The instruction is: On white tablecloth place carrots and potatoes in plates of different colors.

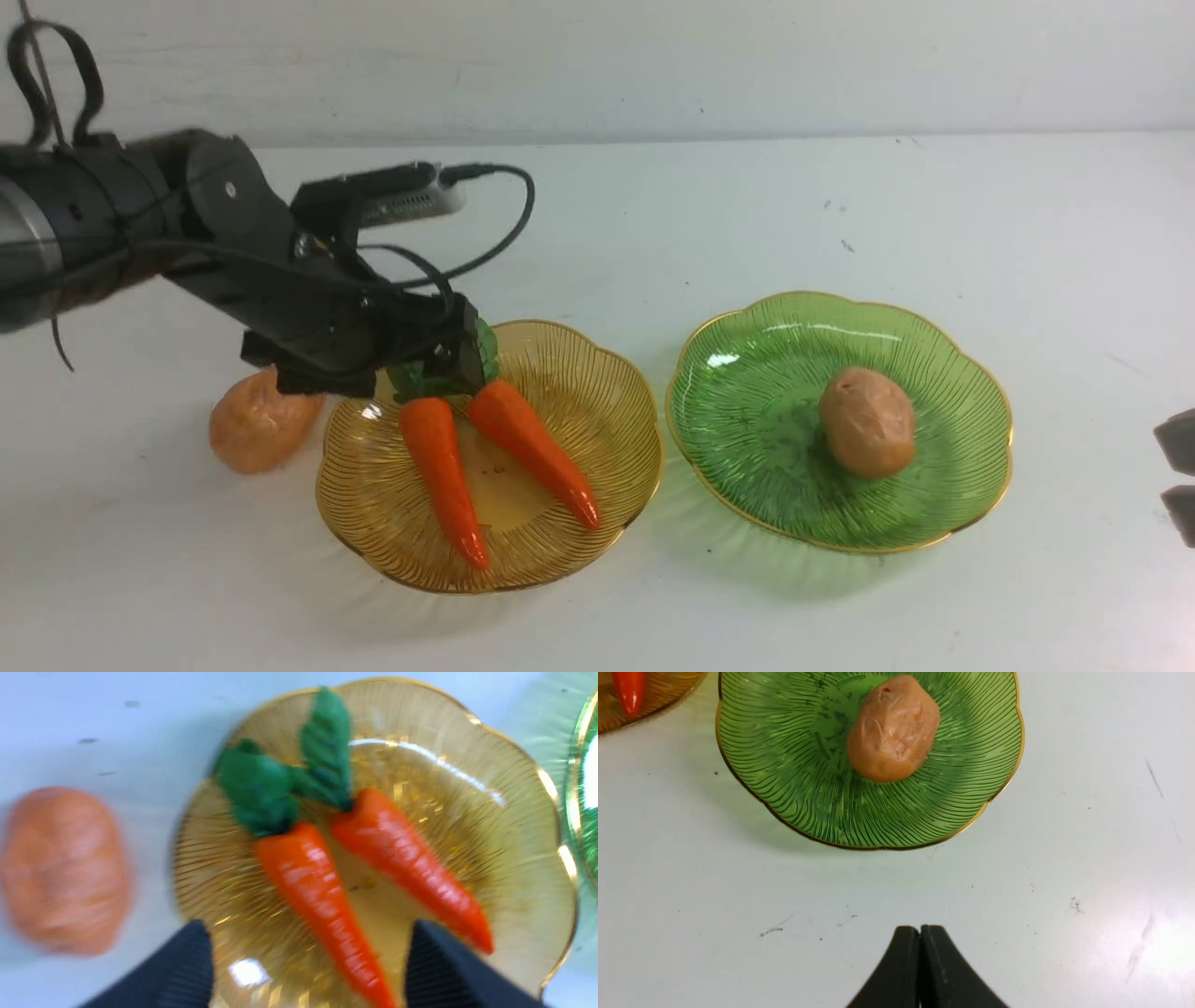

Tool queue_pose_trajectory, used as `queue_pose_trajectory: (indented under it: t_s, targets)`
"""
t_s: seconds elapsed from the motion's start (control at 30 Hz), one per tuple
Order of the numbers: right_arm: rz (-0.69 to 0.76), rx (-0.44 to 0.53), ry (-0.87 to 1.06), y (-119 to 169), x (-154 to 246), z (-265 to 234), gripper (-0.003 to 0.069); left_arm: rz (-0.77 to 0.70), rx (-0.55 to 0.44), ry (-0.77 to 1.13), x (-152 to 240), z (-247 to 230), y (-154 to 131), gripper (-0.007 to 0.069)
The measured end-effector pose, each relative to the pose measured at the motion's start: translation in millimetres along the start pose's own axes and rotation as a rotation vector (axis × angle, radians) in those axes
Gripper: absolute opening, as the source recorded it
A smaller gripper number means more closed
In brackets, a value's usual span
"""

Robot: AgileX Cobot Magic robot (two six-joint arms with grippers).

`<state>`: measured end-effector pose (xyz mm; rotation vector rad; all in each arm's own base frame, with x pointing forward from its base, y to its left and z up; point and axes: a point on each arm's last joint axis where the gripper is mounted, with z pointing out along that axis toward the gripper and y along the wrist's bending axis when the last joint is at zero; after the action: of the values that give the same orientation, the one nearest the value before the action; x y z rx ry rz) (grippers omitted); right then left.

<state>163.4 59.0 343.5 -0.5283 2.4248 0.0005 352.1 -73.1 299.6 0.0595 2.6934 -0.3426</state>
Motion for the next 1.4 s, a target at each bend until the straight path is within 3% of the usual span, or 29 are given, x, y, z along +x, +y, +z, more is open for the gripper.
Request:
queue_pose_trajectory:
  t_s: [0.2,0.3,0.37,0.53,0.87,1.03,1.3,1.4]
  targets:
    - [0.011,-0.016,-0.002,1.5,-0.2,0.0,-0.0015,-0.022,-0.129,0.120,0.1,-26.0,36.5,0.0126]
    - [0.012,-0.018,-0.002,1.6,-0.2,0.0,-0.0015,-0.070,-0.167,0.163,4.4,-19.2,53.4,0.0029]
    - [0.012,-0.018,-0.004,1.6,-0.4,0.0,-0.0015,-0.112,-0.175,0.196,5.1,-6.8,58.6,0.0024]
    - [0.012,-0.018,-0.010,1.7,-0.8,0.2,-0.0015,-0.192,-0.183,0.190,1.6,12.4,63.4,0.0113]
    - [0.013,-0.021,-0.008,2.2,0.2,1.8,-0.0015,-0.317,-0.286,0.051,-12.3,36.2,79.1,0.0515]
    - [0.020,-0.021,-0.018,2.2,-0.6,2.0,-0.0015,-0.351,-0.321,0.075,-12.3,64.6,88.7,0.0664]
    - [0.056,-0.023,-0.036,2.3,-2.3,1.9,-0.0015,-0.386,-0.315,0.149,-3.5,122.8,101.1,0.0679]
    - [0.058,-0.023,-0.037,2.3,-2.4,1.9,-0.0015,-0.400,-0.309,0.173,-0.5,130.3,102.0,0.0588]
